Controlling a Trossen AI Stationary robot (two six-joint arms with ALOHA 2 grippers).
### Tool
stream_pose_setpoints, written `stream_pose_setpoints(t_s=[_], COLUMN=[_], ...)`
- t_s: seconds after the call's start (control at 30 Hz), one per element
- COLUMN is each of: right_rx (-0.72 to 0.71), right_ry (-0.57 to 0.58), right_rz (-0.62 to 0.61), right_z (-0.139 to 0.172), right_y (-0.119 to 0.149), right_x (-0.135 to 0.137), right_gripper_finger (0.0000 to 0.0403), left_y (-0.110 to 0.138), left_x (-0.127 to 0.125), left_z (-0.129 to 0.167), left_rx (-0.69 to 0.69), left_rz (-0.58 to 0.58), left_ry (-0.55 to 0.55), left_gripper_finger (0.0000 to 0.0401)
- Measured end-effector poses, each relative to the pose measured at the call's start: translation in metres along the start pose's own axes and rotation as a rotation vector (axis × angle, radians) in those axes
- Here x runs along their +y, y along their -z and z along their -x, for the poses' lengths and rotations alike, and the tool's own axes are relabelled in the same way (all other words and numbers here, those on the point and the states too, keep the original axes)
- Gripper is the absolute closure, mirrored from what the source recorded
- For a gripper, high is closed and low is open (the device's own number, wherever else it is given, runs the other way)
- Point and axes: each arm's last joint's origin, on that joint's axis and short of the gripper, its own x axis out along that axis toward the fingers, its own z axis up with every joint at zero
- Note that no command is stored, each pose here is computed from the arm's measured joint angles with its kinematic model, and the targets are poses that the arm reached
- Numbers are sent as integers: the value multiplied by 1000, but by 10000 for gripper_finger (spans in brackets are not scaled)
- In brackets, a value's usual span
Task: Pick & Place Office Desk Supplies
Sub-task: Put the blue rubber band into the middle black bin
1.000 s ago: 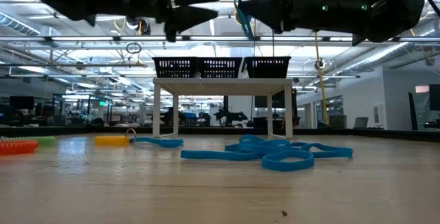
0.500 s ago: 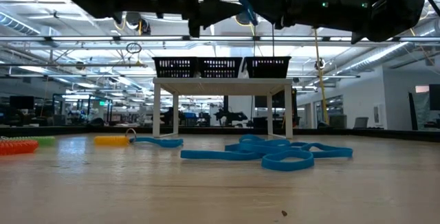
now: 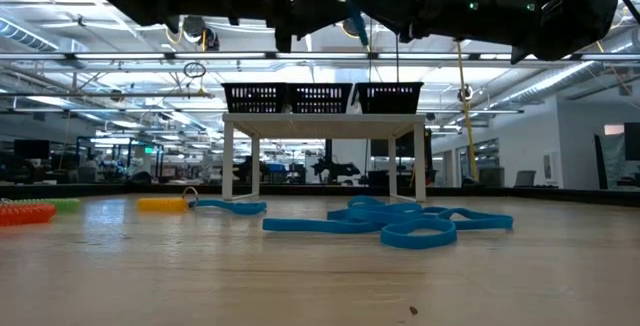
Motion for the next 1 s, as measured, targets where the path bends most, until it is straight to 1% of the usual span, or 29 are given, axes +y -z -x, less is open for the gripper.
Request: stream_pose_setpoints(t_s=[0.27,0.33,0.37,0.53,0.63,0.73,0.8,0.87,1.0], right_rx=[13,24,23,24,35,48,45,51,33], right_ry=[-3,-3,-3,-1,38,59,64,72,79], right_rz=[1,1,1,-6,-52,-70,-84,-106,-154], right_z=[0,0,0,0,0,4,8,16,32], right_y=[1,2,2,2,3,2,-1,-2,-8], right_x=[0,0,0,0,-1,-2,-3,-4,-6], right_gripper_finger=[403,403,403,401,388,360,337,312,269], left_y=[1,1,1,1,1,-2,-7,-11,-16], left_x=[0,0,0,0,0,0,1,2,2], left_z=[0,0,0,0,0,3,6,8,12], left_rx=[6,9,9,11,14,30,41,45,58], left_rz=[0,-1,-1,-2,-19,-37,-39,-41,-63], left_ry=[-1,0,0,-1,-1,-8,-39,-60,-64], left_gripper_finger=[360,386,391,382,390,394,388,387,396])
